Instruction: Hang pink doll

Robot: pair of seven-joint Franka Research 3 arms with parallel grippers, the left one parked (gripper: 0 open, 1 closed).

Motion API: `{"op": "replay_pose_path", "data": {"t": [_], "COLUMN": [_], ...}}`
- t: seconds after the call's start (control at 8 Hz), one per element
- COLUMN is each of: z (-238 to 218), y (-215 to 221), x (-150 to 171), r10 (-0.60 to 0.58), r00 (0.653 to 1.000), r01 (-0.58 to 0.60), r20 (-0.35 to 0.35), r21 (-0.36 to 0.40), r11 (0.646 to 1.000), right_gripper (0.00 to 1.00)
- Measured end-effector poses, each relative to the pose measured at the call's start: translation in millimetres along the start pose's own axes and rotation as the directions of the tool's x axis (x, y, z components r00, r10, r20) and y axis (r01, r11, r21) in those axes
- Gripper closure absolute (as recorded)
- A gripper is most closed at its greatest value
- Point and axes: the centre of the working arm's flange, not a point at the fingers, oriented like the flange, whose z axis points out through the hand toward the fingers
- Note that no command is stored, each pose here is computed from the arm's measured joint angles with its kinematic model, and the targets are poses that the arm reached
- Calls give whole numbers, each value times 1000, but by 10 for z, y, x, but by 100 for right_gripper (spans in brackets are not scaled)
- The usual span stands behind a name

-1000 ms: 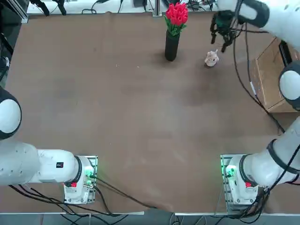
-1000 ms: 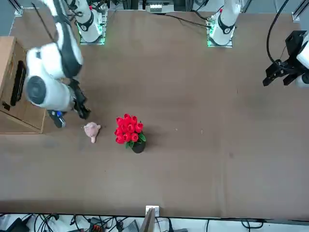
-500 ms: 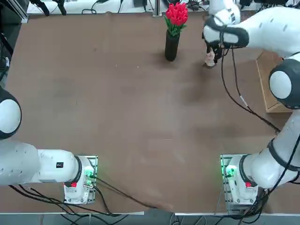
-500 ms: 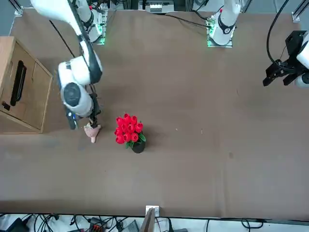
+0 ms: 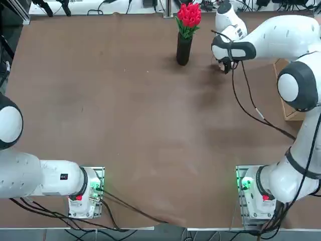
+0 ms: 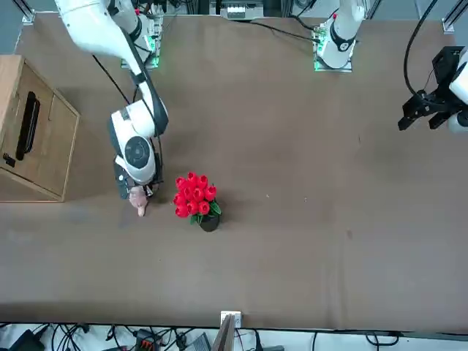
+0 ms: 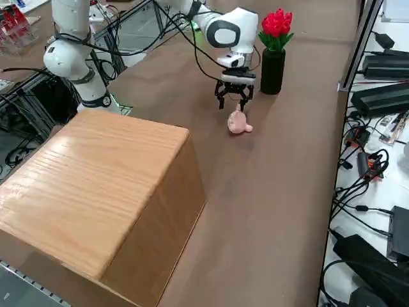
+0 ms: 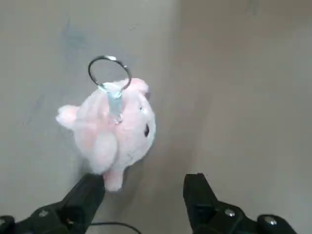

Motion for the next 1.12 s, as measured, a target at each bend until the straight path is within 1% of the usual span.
{"op": "replay_pose_path", "data": {"t": [0.12, 0.38, 0.5, 0.62, 0.88, 1.0, 1.12], "z": [-11, 36, 81, 114, 134, 145, 148], "y": [-19, -66, -80, -85, -90, -92, -93], "x": [-8, -41, -44, -26, 38, 57, 58], "r10": [1, -2, -3, -4, -7, -6, -6], "r00": [1000, 1000, 1000, 1000, 1000, 1000, 1000], "r01": [-1, 2, 3, 4, 8, 8, 7], "r20": [4, 11, 10, 4, -18, -21, -21], "r21": [17, 48, 53, 53, 56, 56, 56], "r11": [1000, 999, 999, 999, 998, 998, 998], "right_gripper": [1, 4, 5, 15, 25, 34, 60]}}
